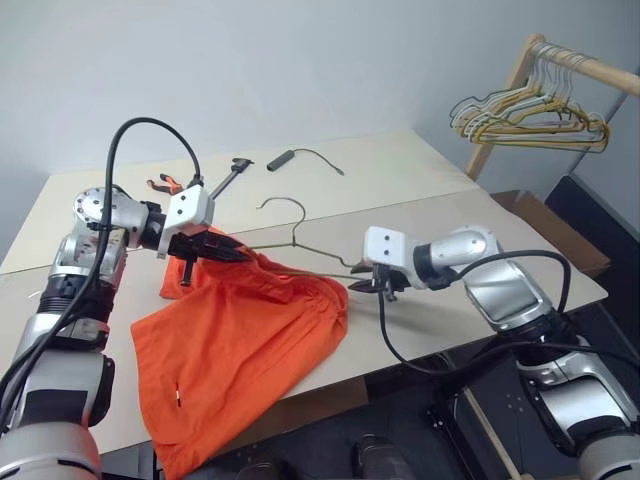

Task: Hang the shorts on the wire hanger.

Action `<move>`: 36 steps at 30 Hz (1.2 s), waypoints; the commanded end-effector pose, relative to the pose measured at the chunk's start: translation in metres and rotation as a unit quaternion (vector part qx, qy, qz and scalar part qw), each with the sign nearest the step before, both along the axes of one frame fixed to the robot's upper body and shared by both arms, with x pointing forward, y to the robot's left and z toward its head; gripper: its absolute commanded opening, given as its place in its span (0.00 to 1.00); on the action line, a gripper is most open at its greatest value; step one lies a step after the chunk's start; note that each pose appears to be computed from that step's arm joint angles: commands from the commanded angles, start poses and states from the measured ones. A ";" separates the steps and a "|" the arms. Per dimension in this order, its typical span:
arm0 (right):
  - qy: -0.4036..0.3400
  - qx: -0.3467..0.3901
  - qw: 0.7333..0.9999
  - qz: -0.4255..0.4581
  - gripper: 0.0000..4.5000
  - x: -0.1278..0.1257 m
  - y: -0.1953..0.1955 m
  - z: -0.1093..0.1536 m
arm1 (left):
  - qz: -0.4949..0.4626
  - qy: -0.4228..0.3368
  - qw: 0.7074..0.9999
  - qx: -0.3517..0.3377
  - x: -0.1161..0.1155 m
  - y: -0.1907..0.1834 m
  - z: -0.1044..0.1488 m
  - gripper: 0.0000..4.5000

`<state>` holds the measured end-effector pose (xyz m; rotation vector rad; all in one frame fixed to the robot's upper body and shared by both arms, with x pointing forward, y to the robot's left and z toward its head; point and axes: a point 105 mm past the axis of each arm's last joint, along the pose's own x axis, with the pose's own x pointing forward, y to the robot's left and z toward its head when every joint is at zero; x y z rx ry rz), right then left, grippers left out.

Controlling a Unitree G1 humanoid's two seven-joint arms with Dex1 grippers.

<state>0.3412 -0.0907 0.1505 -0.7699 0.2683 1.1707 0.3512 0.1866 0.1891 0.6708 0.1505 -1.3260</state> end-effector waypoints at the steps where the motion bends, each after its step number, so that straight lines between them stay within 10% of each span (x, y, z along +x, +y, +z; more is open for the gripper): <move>1: -0.034 0.054 0.994 -0.084 0.72 0.019 -0.031 0.032 | 0.031 -0.057 0.998 -0.028 0.009 0.005 0.024 0.00; 5: -0.080 0.125 0.975 -0.167 0.99 0.032 -0.061 0.053 | 0.040 -0.065 0.996 -0.036 0.010 0.008 0.029 0.00; 9: -0.088 0.240 0.948 -0.191 0.99 0.019 -0.079 0.059 | 0.046 -0.076 0.995 -0.042 0.011 0.011 0.037 0.00; 19: 0.105 0.282 0.936 -0.182 0.99 -0.013 -0.020 -0.033 | 0.061 -0.102 0.992 -0.050 0.019 0.016 0.052 0.00; 31: 0.202 0.332 0.905 -0.174 0.99 -0.023 0.049 -0.054 | 0.067 -0.101 0.991 -0.051 0.015 0.020 0.047 0.00; 36: 0.214 0.355 0.891 -0.185 0.72 -0.016 0.054 -0.054 | 0.068 -0.100 0.991 -0.054 0.015 0.020 0.046 0.00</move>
